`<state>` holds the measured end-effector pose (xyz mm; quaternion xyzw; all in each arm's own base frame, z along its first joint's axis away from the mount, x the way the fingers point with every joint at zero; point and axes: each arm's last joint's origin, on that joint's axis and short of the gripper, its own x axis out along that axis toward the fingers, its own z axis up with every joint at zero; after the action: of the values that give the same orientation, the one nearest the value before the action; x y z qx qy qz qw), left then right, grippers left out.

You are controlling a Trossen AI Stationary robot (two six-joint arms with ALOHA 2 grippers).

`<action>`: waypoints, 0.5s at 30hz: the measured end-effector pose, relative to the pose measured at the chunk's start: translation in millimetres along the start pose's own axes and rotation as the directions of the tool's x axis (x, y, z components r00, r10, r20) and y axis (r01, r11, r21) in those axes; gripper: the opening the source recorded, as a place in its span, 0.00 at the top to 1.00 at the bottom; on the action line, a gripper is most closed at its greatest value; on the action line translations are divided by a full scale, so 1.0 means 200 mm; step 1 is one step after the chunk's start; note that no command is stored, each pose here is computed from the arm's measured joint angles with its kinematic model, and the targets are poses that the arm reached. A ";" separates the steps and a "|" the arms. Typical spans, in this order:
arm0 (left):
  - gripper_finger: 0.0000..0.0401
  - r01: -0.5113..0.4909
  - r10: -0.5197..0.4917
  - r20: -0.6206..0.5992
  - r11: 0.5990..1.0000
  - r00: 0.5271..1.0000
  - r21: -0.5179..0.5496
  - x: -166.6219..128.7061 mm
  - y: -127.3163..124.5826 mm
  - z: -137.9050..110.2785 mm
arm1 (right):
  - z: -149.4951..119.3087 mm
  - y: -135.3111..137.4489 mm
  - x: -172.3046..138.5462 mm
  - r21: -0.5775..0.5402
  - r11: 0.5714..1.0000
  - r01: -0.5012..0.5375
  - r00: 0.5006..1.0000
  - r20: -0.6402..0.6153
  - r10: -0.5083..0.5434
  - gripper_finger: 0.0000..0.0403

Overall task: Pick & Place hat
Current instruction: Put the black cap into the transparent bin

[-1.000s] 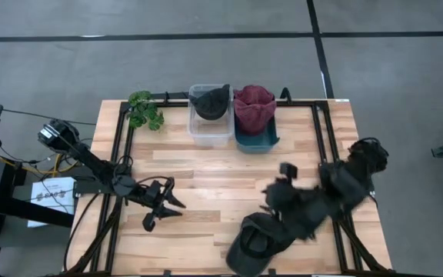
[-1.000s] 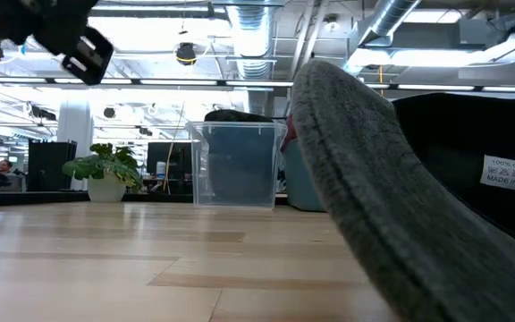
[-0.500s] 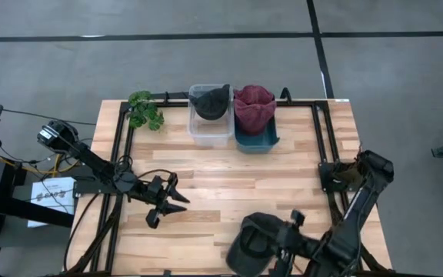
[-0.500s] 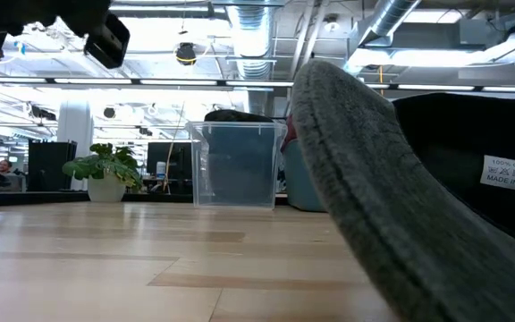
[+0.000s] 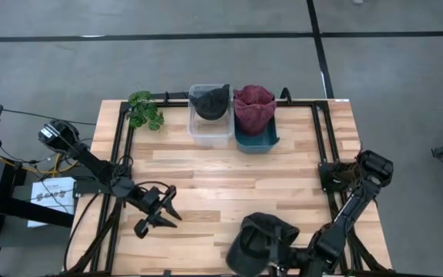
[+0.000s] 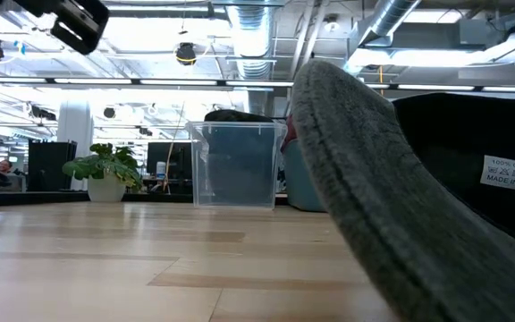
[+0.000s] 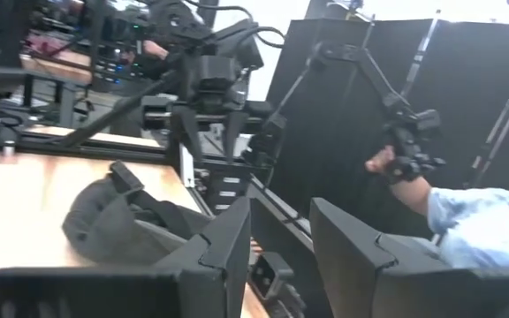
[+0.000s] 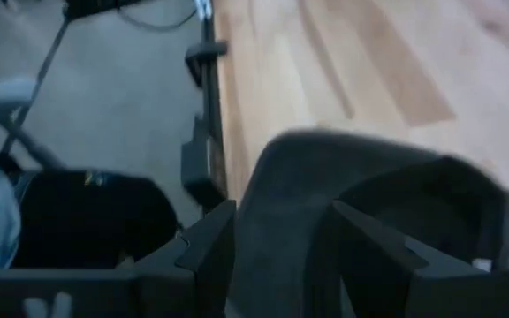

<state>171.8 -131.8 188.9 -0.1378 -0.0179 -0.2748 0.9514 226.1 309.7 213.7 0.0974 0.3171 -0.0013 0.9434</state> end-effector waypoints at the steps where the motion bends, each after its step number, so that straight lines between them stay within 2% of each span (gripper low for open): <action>1: 0.71 0.007 -0.007 -0.002 1.000 1.000 0.003 0.00 -0.01 0.00 | -0.01 0.00 0.00 -0.005 1.000 -0.009 1.000 -0.013 0.009 0.58; 3: 0.71 0.018 -0.018 -0.005 1.000 1.000 0.006 0.00 -0.02 0.00 | -0.04 -0.01 0.00 -0.019 1.000 -0.019 0.999 -0.039 0.018 0.58; 8: 0.71 0.023 -0.023 -0.006 1.000 1.000 0.006 0.00 -0.03 -0.01 | -0.15 -0.06 0.01 -0.170 0.984 -0.054 0.986 -0.162 0.026 0.58; 15: 0.71 0.021 -0.021 -0.013 1.000 1.000 0.007 0.00 -0.02 -0.01 | -0.27 -0.13 0.09 -0.200 0.974 -0.103 0.947 -0.319 0.035 0.58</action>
<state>168.5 -136.0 188.2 -0.1322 -0.0143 -0.2857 0.9490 206.2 295.5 156.5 0.0053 0.4576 0.0815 0.8854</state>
